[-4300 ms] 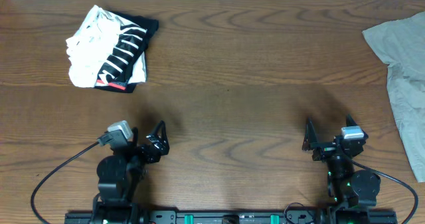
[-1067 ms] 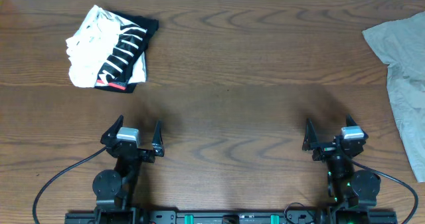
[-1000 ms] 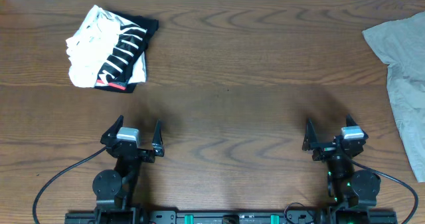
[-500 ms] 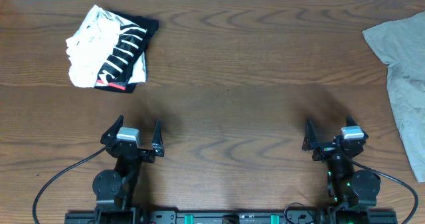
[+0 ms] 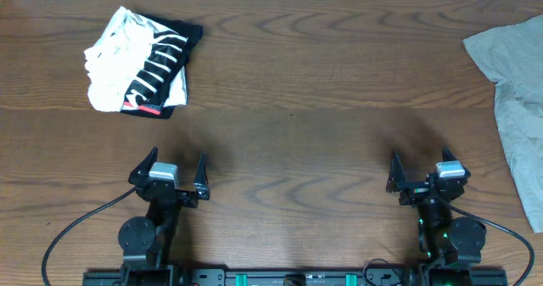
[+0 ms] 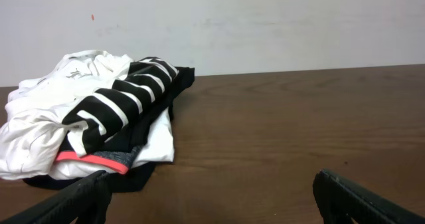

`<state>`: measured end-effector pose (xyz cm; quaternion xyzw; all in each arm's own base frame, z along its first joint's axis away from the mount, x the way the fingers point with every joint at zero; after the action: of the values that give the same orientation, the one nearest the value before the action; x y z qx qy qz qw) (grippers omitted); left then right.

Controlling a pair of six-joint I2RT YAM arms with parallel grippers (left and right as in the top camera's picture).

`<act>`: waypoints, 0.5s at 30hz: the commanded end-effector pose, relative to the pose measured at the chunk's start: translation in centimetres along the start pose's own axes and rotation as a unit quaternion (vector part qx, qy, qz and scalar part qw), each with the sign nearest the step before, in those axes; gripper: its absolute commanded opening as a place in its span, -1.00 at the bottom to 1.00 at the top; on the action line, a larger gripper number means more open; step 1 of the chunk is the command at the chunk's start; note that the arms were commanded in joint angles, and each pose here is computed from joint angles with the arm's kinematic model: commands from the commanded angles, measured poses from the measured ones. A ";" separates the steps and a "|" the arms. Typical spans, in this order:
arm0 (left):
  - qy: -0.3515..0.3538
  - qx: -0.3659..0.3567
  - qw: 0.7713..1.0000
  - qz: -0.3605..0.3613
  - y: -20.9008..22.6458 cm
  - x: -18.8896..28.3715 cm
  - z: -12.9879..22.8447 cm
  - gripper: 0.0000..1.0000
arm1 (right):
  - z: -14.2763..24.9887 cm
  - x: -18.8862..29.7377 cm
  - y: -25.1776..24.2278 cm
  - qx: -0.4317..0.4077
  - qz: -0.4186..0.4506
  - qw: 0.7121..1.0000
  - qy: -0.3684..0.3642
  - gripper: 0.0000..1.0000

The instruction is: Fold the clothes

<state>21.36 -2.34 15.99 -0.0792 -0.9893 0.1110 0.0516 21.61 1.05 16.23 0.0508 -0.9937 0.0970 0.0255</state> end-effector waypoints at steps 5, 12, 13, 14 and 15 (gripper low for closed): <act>0.024 -0.004 1.000 0.004 0.1 0.0 1.4 0.96 | 0.0 0.0 0.2 0.009 -0.003 1.000 -0.001 0.99; 0.024 -0.004 1.000 0.004 0.1 0.0 1.4 0.96 | 0.0 0.0 0.2 0.009 -0.003 1.000 -0.001 0.99; 0.024 -0.004 1.000 0.004 0.1 0.0 1.4 0.96 | 0.0 0.0 0.2 0.009 -0.003 1.000 -0.001 0.97; 0.024 -0.004 1.000 0.004 0.1 0.0 1.4 0.96 | 0.0 0.0 0.2 0.009 -0.003 1.000 -0.001 0.97; 0.024 -0.004 1.000 0.004 0.1 0.0 1.4 0.96 | 0.0 0.0 0.2 0.009 -0.003 1.000 -0.001 0.99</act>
<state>21.36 -2.34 15.99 -0.0792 -0.9893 0.1110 0.0516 21.61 1.05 16.23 0.0508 -0.9937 0.0970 0.0255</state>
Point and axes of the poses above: each gripper's point midway between its finger pads, its own x axis back along the fingers, its own y axis along the line the jaws close on, z = x × y, the point moved 3 cm from there along x, back along the fingers, and after that the axes turned 12 degrees about x, right-handed, at the moved point
